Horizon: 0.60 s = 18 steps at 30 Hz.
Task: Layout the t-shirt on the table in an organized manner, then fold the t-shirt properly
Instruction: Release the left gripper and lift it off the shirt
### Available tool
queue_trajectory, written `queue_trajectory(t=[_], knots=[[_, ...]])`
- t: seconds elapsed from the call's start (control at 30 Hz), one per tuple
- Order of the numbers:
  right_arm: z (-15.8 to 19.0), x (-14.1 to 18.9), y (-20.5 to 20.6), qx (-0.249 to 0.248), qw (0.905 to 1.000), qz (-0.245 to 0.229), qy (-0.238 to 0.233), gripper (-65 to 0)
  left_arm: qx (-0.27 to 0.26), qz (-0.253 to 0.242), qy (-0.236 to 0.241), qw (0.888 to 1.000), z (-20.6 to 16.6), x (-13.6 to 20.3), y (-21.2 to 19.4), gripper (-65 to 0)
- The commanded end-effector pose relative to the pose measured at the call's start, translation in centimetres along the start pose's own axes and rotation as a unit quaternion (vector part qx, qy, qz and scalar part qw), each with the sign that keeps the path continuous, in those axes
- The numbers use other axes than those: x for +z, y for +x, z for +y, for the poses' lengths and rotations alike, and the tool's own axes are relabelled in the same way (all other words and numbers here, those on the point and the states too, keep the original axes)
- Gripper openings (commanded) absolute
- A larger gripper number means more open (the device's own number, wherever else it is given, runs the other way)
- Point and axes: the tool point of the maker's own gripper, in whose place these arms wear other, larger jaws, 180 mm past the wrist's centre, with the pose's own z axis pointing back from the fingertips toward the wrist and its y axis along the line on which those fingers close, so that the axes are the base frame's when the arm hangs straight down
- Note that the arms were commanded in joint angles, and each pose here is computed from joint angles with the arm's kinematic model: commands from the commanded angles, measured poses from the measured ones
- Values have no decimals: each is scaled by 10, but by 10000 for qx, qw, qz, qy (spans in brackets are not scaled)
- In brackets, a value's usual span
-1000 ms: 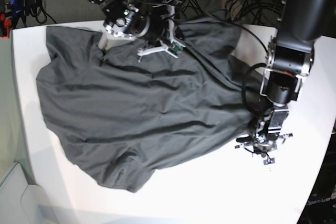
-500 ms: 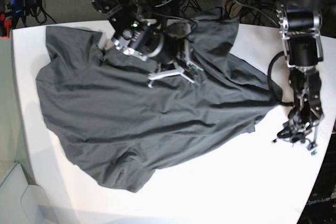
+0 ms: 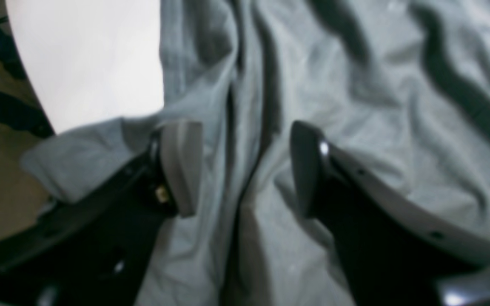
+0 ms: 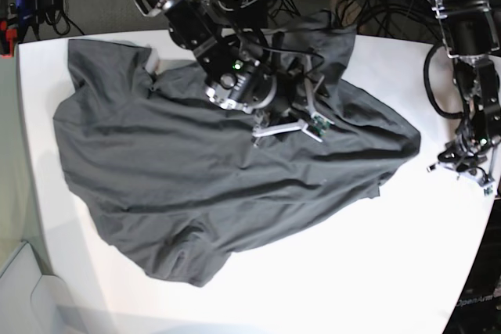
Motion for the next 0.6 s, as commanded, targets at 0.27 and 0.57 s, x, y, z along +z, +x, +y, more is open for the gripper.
queue_trajectory(t=[0.27,0.57], knots=[[-8,-21,-3,-126,9999,-30,102,-243,-268,-259,39,9993,13,7,22,-645],[-6,-39,-49,-336,9987,300,244,-429,-267,-273,-6,9993,8,6,23,-645]])
